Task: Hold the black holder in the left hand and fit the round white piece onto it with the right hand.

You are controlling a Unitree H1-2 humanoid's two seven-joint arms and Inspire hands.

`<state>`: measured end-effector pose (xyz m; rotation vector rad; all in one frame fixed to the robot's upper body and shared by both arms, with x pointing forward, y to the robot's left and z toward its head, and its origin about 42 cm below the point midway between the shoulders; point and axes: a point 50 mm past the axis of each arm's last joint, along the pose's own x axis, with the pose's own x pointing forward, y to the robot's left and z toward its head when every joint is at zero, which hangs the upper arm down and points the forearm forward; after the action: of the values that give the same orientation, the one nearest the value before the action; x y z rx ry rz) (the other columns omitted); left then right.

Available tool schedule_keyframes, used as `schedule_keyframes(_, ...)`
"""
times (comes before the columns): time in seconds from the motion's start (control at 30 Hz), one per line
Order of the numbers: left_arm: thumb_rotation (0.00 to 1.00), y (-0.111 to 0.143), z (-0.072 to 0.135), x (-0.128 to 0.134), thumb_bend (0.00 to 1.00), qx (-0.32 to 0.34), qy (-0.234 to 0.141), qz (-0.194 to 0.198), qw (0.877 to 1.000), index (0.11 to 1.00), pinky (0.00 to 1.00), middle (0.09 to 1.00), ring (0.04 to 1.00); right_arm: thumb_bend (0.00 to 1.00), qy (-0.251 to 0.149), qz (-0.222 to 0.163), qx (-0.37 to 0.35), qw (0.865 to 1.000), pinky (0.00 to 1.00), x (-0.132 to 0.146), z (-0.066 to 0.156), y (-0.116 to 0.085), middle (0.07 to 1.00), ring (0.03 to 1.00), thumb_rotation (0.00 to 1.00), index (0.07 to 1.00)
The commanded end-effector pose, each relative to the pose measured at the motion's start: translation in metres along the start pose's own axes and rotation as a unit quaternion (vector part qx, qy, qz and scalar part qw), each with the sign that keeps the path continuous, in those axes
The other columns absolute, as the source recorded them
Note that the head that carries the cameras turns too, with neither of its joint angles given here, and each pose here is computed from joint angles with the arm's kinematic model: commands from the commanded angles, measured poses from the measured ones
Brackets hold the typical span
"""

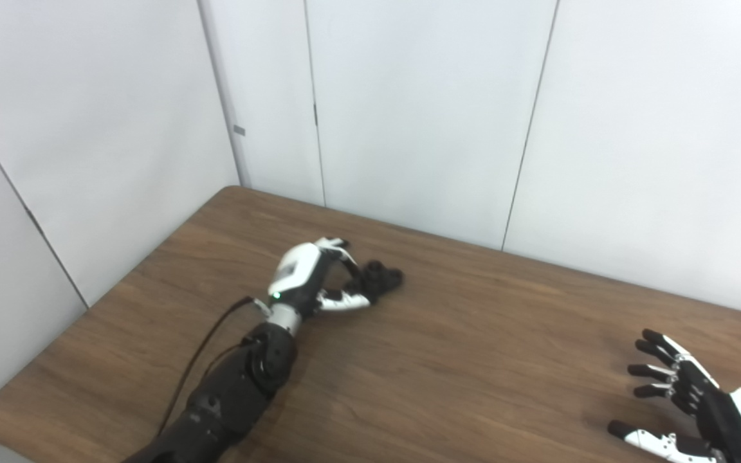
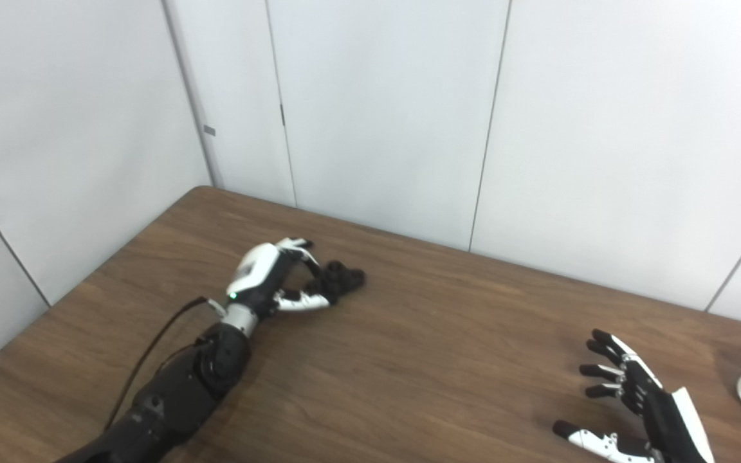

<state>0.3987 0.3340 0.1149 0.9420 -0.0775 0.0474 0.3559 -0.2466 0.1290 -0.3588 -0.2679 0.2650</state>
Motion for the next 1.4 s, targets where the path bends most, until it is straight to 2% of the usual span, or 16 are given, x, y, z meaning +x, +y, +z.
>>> schedule_keyframes(0.0, 0.06, -0.044, -0.004, -0.024, 0.52, -0.009, 0.010, -0.106, 0.994, 0.485, 0.85, 0.878, 0.935, 0.60, -0.005, -0.007, 0.005, 1.000, 0.61, -0.003, -0.004, 0.004, 0.850, 0.737, 0.02, 0.869)
schedule_keyframes(0.17, 0.06, -0.055, 0.010, -0.029, 0.52, -0.011, -0.035, -0.155, 0.987, 0.484, 0.86, 0.879, 0.946, 0.59, -0.008, -0.007, 0.006, 1.000, 0.61, -0.004, -0.003, 0.006, 0.851, 0.741, 0.06, 0.872)
schedule_keyframes(0.37, 0.06, -0.071, 0.036, -0.035, 0.52, -0.027, -0.089, -0.203, 0.975, 0.484, 0.91, 0.875, 0.955, 0.59, -0.015, -0.008, 0.004, 1.000, 0.60, -0.002, -0.004, 0.006, 0.845, 0.732, 0.07, 0.868)
schedule_keyframes(0.5, 0.06, -0.080, 0.054, -0.039, 0.52, -0.017, -0.127, -0.227, 0.965, 0.484, 0.85, 0.869, 0.943, 0.59, -0.016, -0.008, 0.002, 1.000, 0.60, -0.001, -0.003, 0.007, 0.843, 0.731, 0.06, 0.864)
schedule_keyframes(0.63, 0.06, -0.089, 0.073, -0.041, 0.52, -0.017, -0.159, -0.258, 0.953, 0.484, 0.95, 0.883, 0.956, 0.59, -0.018, -0.011, -0.001, 1.000, 0.61, 0.000, 0.001, 0.006, 0.848, 0.738, 0.10, 0.870)
schedule_keyframes(0.7, 0.06, -0.094, 0.080, -0.042, 0.52, -0.006, -0.174, -0.266, 0.948, 0.483, 0.91, 0.881, 0.948, 0.59, -0.021, -0.012, 0.003, 1.000, 0.61, 0.000, 0.001, 0.006, 0.847, 0.747, 0.10, 0.870)
schedule_keyframes(0.8, 0.06, -0.102, 0.087, -0.043, 0.52, 0.003, -0.184, -0.282, 0.942, 0.483, 0.89, 0.882, 0.949, 0.60, -0.025, -0.014, 0.001, 1.000, 0.59, 0.000, 0.002, 0.007, 0.836, 0.733, 0.10, 0.865)
schedule_keyframes(0.9, 0.06, -0.112, 0.093, -0.044, 0.52, 0.010, -0.191, -0.303, 0.933, 0.483, 0.94, 0.893, 0.969, 0.60, -0.025, -0.014, -0.002, 1.000, 0.59, 0.000, 0.003, 0.010, 0.839, 0.729, 0.11, 0.864)
schedule_keyframes(1.07, 0.06, -0.123, 0.098, -0.044, 0.52, 0.042, -0.209, -0.329, 0.920, 0.483, 0.97, 0.908, 0.985, 0.60, -0.027, -0.013, -0.003, 1.000, 0.59, -0.002, 0.004, 0.012, 0.836, 0.723, 0.12, 0.864)
schedule_keyframes(1.37, 0.06, -0.132, 0.100, -0.041, 0.52, 0.122, -0.216, -0.342, 0.906, 0.484, 1.00, 0.913, 0.985, 0.60, -0.028, -0.017, -0.004, 0.999, 0.60, -0.008, 0.010, 0.011, 0.841, 0.736, 0.12, 0.867)
